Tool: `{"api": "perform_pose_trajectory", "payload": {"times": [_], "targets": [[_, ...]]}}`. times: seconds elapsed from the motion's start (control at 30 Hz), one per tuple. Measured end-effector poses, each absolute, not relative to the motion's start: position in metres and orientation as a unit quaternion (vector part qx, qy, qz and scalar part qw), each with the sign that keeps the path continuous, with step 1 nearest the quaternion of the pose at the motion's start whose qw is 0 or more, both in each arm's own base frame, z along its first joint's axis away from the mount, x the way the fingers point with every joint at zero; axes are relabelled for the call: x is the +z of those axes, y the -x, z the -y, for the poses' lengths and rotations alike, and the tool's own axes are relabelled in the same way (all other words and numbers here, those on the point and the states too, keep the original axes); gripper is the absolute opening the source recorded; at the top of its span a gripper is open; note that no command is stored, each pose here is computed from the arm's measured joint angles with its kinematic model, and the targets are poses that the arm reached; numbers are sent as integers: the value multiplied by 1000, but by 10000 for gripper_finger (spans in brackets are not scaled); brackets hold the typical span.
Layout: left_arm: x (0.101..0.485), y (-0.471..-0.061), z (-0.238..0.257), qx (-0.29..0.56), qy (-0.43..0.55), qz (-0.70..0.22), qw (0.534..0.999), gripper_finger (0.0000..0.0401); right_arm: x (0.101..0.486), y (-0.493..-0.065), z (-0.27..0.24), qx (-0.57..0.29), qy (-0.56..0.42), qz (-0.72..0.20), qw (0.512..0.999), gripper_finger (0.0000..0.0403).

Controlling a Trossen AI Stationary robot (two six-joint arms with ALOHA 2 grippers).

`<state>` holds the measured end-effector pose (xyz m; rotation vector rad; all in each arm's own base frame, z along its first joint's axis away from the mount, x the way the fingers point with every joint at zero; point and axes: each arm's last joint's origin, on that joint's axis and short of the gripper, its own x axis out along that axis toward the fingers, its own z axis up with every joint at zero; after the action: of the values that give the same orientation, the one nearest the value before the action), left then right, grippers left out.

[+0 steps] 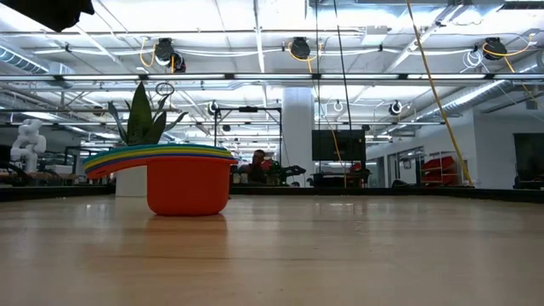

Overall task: Nest measuring cups in basket
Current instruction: Stack the orange measuring cup on top of the light blue measuring cup

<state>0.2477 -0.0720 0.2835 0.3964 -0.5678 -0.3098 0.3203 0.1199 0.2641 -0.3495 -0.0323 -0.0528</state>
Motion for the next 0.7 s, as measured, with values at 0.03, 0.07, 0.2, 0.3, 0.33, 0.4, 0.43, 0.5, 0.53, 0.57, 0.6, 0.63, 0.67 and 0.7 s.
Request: {"api": "perform_pose_trajectory", "payload": {"times": [0.03, 0.07, 0.2, 0.3, 0.33, 0.4, 0.43, 0.5, 0.53, 0.57, 0.6, 0.63, 0.67, 0.7], "targets": [[284, -248, 72, -150, -197, 278, 928, 6, 264, -320, -120, -26, 174, 16, 984, 171], [283, -248, 72, -148, -199, 277, 928, 6, 264, -320, -120, -26, 174, 15, 984, 166], [283, -248, 71, -140, -201, 275, 930, 7, 264, -320, -120, -26, 174, 15, 984, 144], [281, -250, 72, -134, -208, 274, 929, 6, 264, -320, -120, -26, 174, 15, 984, 128], [280, -251, 73, -133, -210, 273, 929, 6, 264, -320, -120, -27, 174, 15, 984, 123], [279, -252, 74, -133, -210, 273, 929, 6, 264, -321, -119, -28, 171, 15, 985, 114], [279, -255, 75, -131, -211, 275, 929, 6, 264, -321, -118, -29, 168, 15, 985, 109], [278, -258, 76, -128, -222, 274, 927, 6, 263, -322, -116, -31, 163, 11, 986, 101], [278, -259, 78, -128, -224, 274, 926, 6, 262, -322, -115, -32, 160, 8, 987, 98], [279, -261, 79, -127, -226, 276, 926, 6, 262, -322, -115, -32, 158, 6, 987, 96], [279, -263, 80, -127, -229, 275, 925, 6, 261, -322, -115, -33, 158, 2, 987, 94], [279, -264, 80, -126, -231, 275, 925, 6, 261, -323, -114, -34, 160, 0, 987, 92], [279, -264, 81, -128, -231, 274, 925, 6, 261, -323, -114, -34, 160, 0, 987, 91], [280, -265, 81, -128, -231, 275, 924, 6, 261, -323, -113, -35, 160, 0, 987, 91]]}}
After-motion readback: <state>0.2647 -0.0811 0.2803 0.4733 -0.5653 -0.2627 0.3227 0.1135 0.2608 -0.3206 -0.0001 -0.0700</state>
